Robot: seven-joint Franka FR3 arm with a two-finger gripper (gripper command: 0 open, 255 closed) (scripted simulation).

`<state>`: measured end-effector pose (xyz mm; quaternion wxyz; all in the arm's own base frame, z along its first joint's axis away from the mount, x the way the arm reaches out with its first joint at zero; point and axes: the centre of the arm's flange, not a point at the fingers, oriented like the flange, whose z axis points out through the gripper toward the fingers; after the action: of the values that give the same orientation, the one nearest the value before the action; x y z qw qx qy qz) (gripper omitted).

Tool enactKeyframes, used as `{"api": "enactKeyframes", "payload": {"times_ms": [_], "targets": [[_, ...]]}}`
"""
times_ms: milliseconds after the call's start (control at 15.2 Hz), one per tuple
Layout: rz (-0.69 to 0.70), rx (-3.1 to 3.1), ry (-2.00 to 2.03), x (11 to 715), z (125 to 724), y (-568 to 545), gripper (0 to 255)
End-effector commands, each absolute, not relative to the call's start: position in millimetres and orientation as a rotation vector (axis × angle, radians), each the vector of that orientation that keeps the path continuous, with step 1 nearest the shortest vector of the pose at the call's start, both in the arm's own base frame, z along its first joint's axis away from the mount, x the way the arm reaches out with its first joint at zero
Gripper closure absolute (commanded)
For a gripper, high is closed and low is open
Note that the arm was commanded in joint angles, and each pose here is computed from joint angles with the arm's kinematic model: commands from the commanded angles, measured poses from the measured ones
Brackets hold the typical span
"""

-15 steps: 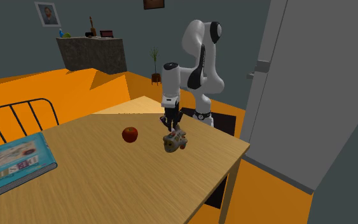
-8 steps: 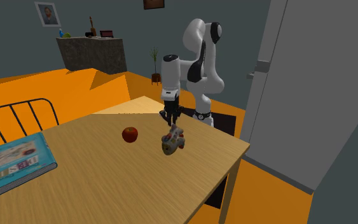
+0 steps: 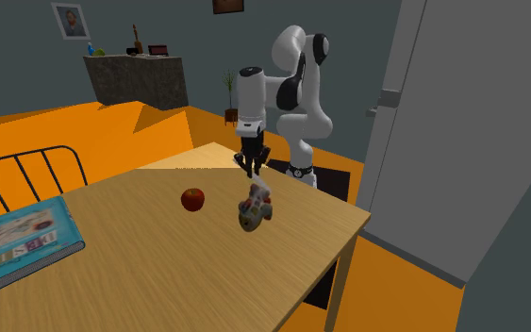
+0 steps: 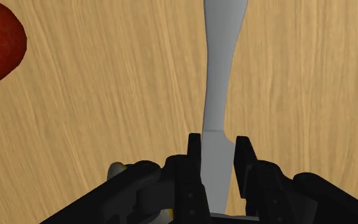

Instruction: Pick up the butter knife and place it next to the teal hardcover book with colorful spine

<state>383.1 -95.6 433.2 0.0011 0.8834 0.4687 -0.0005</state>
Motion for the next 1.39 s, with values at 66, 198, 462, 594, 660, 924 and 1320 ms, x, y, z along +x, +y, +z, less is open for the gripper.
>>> {"api": "enactKeyframes", "payload": {"times_ms": [66, 198, 462, 594, 660, 924, 1320], "targets": [[-0.002, 2.774, 1.471, 401, 435, -123, 255], [-0.002, 2.774, 1.471, 416, 435, -145, 255], [-0.002, 2.774, 1.471, 446, 435, -189, 255], [-0.002, 2.774, 1.471, 460, 435, -211, 255], [-0.002, 2.774, 1.471, 468, 435, -222, 255], [-0.002, 2.774, 1.471, 497, 436, -266, 255], [-0.002, 2.774, 1.471, 542, 436, -331, 255]]}}
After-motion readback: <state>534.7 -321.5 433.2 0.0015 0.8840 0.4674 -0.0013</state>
